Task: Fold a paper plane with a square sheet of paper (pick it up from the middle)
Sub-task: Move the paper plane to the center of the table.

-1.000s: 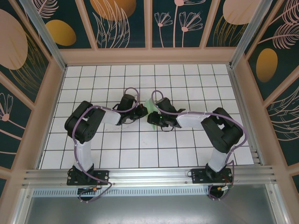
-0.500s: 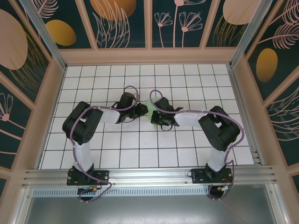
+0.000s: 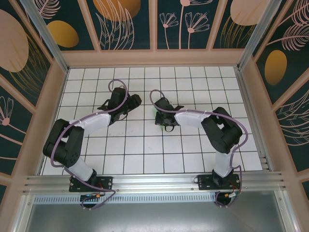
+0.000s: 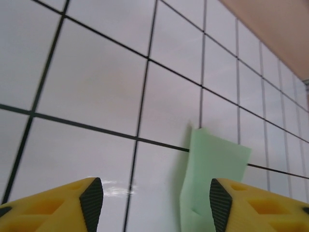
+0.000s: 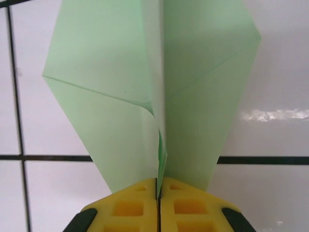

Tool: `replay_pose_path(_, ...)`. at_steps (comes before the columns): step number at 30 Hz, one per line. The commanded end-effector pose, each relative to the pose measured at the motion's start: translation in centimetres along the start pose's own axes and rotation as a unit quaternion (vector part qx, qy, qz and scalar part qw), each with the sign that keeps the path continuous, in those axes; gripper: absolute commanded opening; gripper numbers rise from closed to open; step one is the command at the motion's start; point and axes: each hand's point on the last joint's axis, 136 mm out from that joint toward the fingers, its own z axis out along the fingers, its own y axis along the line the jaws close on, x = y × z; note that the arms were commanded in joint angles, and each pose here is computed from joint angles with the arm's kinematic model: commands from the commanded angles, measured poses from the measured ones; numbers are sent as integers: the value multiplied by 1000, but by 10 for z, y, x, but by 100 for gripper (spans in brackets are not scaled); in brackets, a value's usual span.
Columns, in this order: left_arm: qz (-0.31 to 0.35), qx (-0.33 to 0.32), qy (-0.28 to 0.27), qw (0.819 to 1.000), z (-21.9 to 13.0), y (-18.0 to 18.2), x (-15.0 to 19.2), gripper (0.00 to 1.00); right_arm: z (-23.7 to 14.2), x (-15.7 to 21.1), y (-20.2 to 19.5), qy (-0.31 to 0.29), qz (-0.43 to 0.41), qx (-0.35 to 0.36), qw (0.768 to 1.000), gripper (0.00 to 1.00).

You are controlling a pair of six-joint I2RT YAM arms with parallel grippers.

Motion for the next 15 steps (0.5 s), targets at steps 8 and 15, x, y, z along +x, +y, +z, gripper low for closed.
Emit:
replay_pose_path(8, 2, -78, -1, 997, 1, 38, 7, 80, 11, -9, -5, -10, -8, 57, 998, 18)
replay_pose_path(15, 8, -99, -4, 995, 0, 47, 8, 88, 14, -21, 2, -29, 10, 52, 998, 18)
